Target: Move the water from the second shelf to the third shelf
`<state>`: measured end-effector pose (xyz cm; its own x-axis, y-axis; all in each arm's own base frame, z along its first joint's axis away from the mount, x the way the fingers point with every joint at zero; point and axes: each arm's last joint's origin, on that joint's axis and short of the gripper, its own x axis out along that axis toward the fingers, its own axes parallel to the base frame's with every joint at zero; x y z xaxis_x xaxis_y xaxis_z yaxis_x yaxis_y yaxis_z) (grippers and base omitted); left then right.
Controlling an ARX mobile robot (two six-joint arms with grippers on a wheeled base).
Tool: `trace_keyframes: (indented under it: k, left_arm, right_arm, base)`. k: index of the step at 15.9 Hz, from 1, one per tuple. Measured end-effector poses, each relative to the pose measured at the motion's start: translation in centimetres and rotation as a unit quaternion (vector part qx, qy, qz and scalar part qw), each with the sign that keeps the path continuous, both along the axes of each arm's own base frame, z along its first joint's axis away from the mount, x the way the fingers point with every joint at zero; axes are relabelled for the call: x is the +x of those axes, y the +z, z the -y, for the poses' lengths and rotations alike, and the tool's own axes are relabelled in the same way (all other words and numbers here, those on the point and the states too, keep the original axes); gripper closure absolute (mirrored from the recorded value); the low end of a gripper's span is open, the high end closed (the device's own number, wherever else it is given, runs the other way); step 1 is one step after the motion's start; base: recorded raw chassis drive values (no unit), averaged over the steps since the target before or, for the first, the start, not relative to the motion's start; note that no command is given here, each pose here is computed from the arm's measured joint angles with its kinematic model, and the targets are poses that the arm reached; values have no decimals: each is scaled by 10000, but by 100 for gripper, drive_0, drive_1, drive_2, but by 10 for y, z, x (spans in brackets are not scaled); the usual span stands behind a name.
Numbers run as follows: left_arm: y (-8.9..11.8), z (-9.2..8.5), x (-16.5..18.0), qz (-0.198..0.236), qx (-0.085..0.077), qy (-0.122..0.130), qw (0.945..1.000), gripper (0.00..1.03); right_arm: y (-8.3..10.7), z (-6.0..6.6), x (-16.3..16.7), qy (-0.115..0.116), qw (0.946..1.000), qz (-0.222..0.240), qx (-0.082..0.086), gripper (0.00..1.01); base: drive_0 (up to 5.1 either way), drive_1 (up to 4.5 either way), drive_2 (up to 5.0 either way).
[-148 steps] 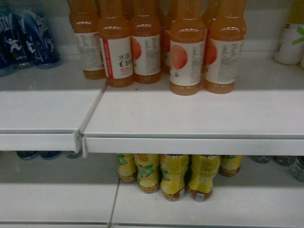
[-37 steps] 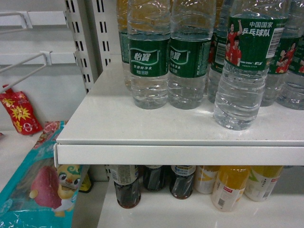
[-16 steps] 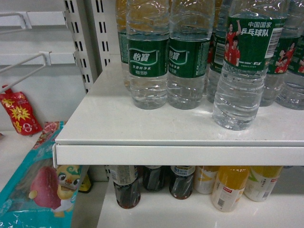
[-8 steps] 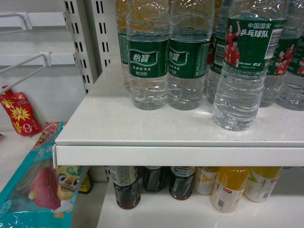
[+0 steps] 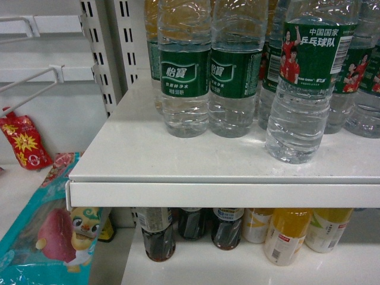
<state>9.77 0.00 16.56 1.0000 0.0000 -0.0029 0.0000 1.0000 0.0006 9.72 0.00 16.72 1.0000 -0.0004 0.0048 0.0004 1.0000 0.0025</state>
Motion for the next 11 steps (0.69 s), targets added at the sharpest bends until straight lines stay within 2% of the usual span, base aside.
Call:
trace_keyframes:
  k: [4, 11]
  left_arm:
    - [0, 0, 0, 0, 0, 0, 10000, 5]
    - [0, 0, 0, 4, 0, -2, 10000, 5]
  right_arm:
    - [0, 0, 0, 0, 10000, 0, -2, 4]
    - [0, 0, 0, 2, 10000, 8, -2, 3]
  base:
    - [0, 0, 0]
    - [0, 0, 0]
